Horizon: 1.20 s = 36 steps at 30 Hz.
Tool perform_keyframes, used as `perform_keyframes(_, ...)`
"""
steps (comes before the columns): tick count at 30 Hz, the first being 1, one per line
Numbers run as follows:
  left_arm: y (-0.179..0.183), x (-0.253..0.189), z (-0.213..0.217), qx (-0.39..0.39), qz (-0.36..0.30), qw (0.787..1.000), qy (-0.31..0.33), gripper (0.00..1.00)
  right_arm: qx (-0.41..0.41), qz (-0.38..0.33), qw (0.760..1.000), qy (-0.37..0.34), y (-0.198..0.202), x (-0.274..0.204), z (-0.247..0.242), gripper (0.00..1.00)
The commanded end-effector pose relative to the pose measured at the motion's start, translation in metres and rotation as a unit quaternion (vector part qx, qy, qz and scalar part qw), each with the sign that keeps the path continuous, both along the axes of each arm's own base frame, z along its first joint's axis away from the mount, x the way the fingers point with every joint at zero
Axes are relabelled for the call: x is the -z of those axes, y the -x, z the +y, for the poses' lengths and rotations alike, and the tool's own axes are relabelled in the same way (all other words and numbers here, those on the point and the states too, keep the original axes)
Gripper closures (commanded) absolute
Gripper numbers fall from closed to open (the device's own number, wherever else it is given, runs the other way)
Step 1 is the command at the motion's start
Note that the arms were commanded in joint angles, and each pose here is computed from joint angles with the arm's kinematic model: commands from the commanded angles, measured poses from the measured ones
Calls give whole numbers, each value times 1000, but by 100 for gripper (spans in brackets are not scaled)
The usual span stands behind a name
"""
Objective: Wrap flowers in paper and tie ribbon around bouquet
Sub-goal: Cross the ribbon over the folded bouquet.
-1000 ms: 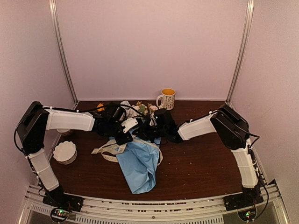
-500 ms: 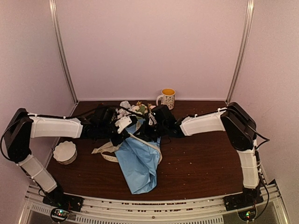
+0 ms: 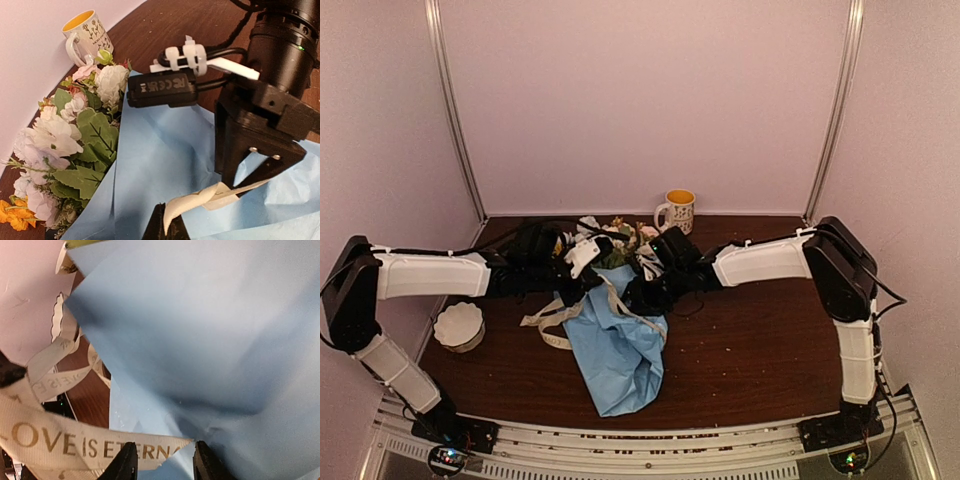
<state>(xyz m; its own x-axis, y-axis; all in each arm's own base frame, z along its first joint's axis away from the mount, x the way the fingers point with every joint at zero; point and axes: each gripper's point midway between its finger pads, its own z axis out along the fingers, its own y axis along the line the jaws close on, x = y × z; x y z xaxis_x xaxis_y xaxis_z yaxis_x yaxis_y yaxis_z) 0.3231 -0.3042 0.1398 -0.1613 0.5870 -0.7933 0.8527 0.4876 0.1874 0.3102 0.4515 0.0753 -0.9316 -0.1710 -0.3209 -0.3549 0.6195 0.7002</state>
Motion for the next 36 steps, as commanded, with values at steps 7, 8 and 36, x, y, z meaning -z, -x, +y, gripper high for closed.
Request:
perform_keyframes(7, -35, 15, -24, -44, 47, 998, 24, 100, -75, 7, 995, -72, 31, -29, 13, 62)
perform_keyframes(8, -39, 21, -26, -51, 56, 997, 21, 100, -67, 9, 995, -75, 28, -29, 14, 62)
perform_keyframes(36, -49, 65, -25, -91, 140, 986, 15, 100, 166, -119, 977, 59, -4, -64, -65, 80)
